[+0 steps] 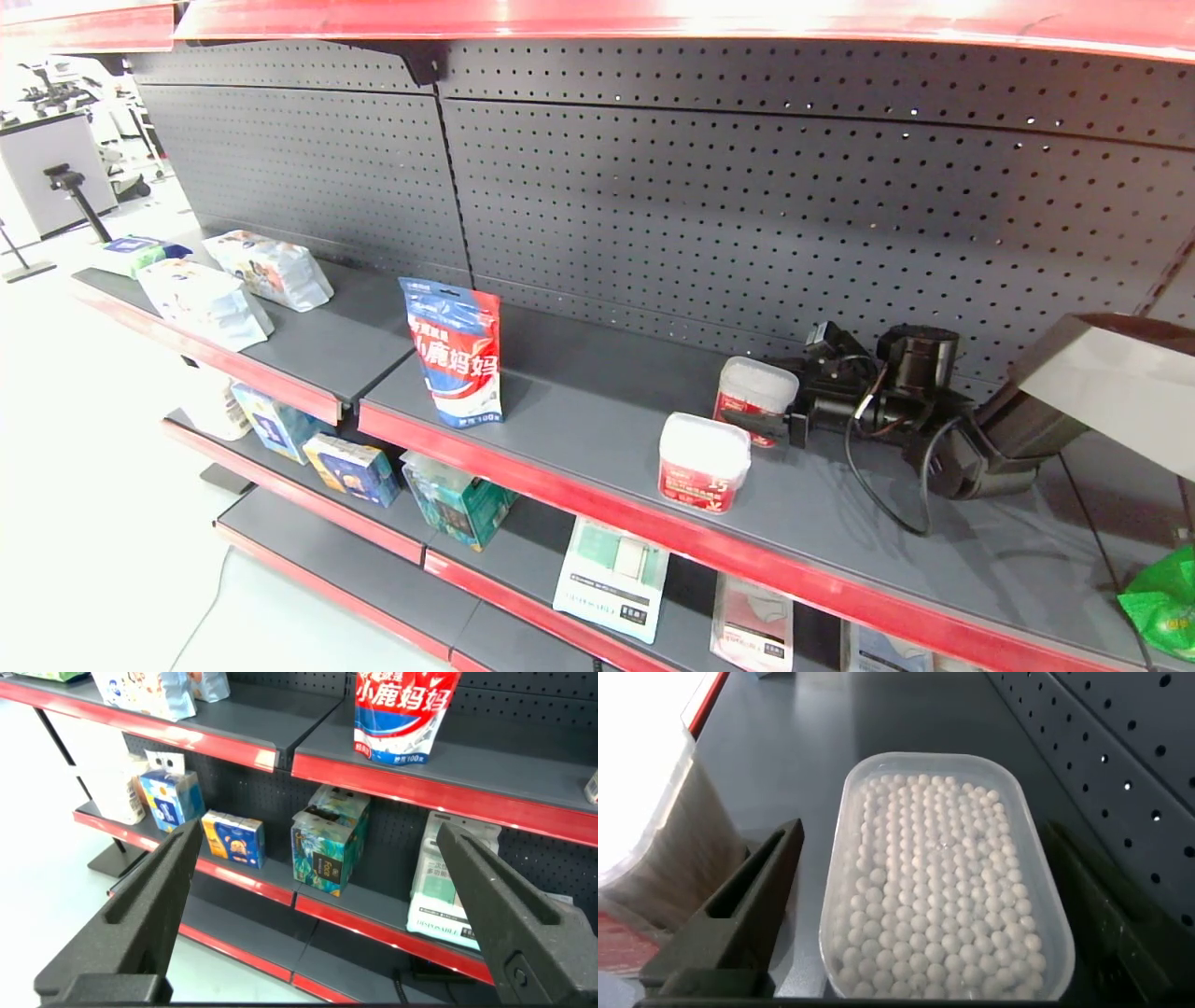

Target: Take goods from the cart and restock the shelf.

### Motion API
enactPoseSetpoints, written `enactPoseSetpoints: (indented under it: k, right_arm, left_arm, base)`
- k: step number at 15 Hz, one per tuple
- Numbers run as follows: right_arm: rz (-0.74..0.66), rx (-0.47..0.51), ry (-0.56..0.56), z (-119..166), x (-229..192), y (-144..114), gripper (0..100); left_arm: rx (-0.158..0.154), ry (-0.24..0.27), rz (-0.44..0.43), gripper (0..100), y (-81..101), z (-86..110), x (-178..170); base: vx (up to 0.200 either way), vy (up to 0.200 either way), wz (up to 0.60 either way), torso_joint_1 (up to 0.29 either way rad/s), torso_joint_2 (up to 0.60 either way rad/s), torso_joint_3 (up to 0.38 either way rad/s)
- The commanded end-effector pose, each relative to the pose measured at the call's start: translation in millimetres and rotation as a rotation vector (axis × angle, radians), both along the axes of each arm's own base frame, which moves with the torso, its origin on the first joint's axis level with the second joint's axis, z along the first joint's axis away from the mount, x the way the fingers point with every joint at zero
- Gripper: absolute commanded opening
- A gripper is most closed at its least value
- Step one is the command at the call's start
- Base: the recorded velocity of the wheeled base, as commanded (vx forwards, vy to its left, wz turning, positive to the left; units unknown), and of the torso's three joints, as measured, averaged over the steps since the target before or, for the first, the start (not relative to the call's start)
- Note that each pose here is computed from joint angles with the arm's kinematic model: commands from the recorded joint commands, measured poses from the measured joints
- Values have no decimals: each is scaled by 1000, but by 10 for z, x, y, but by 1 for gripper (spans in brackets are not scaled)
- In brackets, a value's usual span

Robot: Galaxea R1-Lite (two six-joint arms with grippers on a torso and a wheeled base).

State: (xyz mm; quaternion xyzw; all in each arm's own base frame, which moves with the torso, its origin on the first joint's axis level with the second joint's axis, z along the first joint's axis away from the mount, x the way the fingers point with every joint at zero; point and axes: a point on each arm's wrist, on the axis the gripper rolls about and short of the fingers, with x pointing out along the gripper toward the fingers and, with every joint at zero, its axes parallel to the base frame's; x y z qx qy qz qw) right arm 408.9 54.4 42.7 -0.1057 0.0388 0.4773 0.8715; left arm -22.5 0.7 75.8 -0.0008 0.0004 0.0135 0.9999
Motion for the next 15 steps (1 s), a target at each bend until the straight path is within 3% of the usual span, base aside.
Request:
enactPoseSetpoints:
  k: [1,12,15]
  right_arm:
    - [-6,-1,-1,104,-97,-27,100]
    - [-95,-34,38,171,-376,-92,100]
    - [-118,-20,3,408,-496,-169,100]
  left_arm:
    - [-1,-1,1,100,1,0,0]
    - [0,-1,-1,100,0,0,0]
    - [0,-1,-1,100,0,0,0]
  base:
    - [0,0,0,0,0,0]
    - [0,0,0,0,0,0]
    - [0,0,0,0,0,0]
